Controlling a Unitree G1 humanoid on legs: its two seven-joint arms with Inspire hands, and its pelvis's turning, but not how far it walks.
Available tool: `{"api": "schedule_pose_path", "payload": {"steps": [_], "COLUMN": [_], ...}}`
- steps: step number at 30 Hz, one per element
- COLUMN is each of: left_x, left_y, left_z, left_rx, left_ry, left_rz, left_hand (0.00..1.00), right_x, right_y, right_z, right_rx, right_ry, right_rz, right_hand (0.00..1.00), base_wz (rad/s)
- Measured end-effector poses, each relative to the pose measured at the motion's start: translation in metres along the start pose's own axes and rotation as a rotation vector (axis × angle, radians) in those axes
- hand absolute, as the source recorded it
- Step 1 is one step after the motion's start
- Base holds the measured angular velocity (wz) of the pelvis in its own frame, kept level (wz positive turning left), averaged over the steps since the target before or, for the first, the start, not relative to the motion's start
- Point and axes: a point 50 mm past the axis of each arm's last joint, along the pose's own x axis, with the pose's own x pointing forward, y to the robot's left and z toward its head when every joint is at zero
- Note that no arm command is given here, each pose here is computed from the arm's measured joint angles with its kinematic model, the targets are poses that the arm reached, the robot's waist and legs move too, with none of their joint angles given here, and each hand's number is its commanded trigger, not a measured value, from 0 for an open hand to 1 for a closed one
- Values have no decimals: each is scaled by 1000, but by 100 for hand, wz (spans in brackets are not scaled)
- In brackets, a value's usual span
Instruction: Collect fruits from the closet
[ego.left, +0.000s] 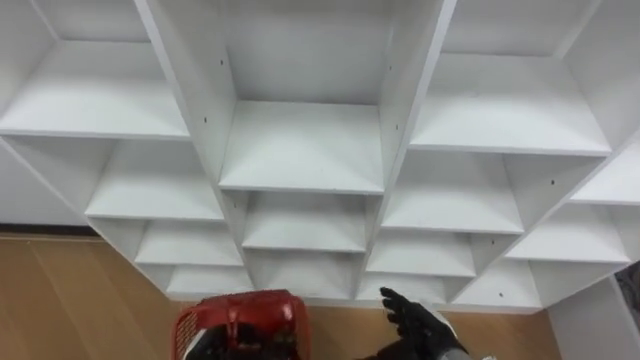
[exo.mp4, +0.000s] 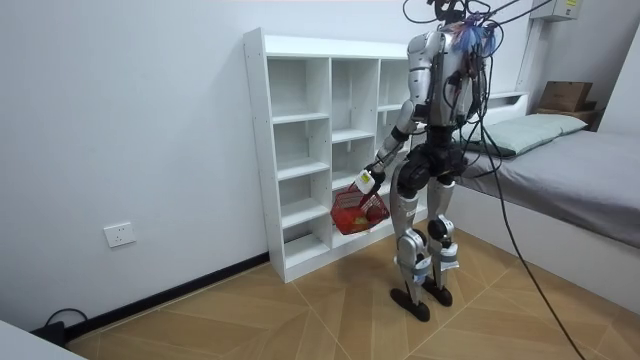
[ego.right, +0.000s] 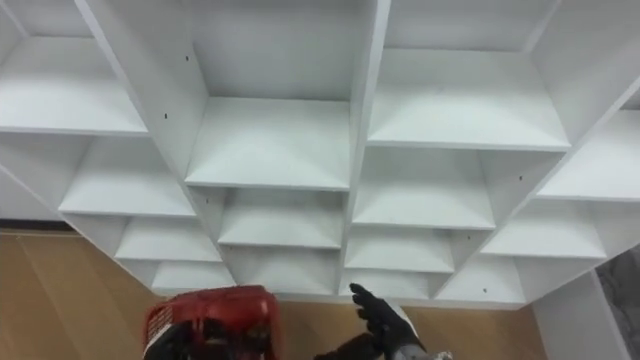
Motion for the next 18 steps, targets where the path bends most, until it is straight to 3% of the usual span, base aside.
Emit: {"api": "schedule_pose_path", "payload": {"steps": [11, 18], "left_x": [-17, -23], "left_y": [44, 55], "left_z": [-61, -70], "left_rx": [63, 270], "left_ry": [197, 236], "left_rz": [265, 311], "left_hand": [100, 100], "right_x": [-33, -49], "right_y": [-32, -36], "right_z": [-84, -118], "right_rx": [213, 364], "right_ry": [272, 408], "right_rz": [-252, -317], "right_hand": [0, 0], "base_wz": [-1, -6]}}
